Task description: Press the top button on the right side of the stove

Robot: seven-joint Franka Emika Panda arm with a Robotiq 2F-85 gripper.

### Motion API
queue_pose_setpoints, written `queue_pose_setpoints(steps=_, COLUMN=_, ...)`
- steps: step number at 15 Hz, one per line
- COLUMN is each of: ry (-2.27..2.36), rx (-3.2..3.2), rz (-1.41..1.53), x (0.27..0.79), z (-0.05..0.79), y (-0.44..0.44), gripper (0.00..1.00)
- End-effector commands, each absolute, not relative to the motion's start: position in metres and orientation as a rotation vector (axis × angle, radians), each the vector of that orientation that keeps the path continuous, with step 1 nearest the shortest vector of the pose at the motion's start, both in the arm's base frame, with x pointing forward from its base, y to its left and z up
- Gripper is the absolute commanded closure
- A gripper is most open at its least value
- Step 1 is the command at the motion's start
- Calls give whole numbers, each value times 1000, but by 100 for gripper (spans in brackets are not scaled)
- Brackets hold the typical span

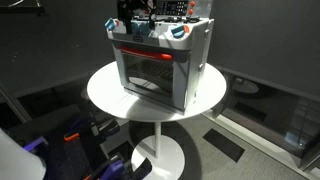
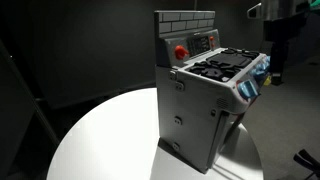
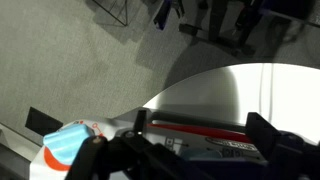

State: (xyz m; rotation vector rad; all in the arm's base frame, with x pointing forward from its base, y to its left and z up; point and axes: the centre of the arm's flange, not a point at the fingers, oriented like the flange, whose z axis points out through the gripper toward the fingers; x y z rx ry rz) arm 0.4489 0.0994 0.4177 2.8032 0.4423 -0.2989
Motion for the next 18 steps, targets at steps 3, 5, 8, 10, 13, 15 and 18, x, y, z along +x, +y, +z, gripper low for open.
queue_pose_setpoints(steps=3, ry=442, rx=2803, rz=-297, x=449, z=418, y=99, gripper=0)
queue_pose_setpoints(steps=5, ry=442, rx=2803, rz=-297, x=449, z=418, y=99, gripper=0)
queue_pose_setpoints(steps=8, ry=440, rx=2802, rz=-287, x=446, z=425, y=99, gripper=0)
queue_pose_setpoints(steps=10, ry=430, rx=2800, rz=-275, x=445, z=432, y=99, gripper=0)
queue_pose_setpoints(steps=13, ry=400, rx=2801, rz=-254, x=445, z=446, y=96, gripper=0)
queue_pose_setpoints(steps=15, ry=377, rx=2802, rz=-228, x=448, z=454, y=94, gripper=0)
queue_pose_setpoints(steps=18, ry=328, rx=2809, rz=-162, x=456, z=467, y=90, gripper=0)
